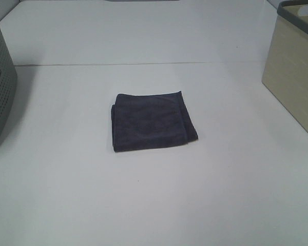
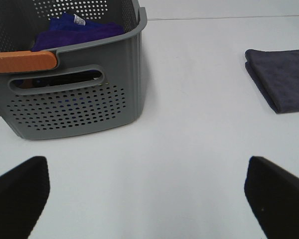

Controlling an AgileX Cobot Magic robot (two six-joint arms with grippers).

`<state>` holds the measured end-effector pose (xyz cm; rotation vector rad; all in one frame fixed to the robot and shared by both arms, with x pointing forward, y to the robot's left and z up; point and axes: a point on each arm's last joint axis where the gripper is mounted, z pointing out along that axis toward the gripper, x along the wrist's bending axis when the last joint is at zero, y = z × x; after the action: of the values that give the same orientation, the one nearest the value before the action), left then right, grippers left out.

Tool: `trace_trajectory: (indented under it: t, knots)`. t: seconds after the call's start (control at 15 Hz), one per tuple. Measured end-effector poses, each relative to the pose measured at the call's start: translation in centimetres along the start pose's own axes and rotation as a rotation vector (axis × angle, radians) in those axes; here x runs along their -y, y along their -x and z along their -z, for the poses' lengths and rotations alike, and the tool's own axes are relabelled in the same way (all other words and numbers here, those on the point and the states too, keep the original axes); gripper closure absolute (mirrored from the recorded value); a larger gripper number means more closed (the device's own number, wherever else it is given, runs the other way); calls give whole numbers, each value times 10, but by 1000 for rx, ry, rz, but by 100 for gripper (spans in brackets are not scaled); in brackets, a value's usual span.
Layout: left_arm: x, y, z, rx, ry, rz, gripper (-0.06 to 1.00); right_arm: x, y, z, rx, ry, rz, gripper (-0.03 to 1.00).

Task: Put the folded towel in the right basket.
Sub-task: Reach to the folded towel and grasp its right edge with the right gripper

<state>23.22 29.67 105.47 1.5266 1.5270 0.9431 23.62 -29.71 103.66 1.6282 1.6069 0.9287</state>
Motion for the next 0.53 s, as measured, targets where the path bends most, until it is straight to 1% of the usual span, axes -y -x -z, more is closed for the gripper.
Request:
trace_trajectory:
  t: [0.53]
  knots:
    - [0, 0, 0, 0, 0, 0, -5, 0, 0, 0, 0, 0, 0, 1]
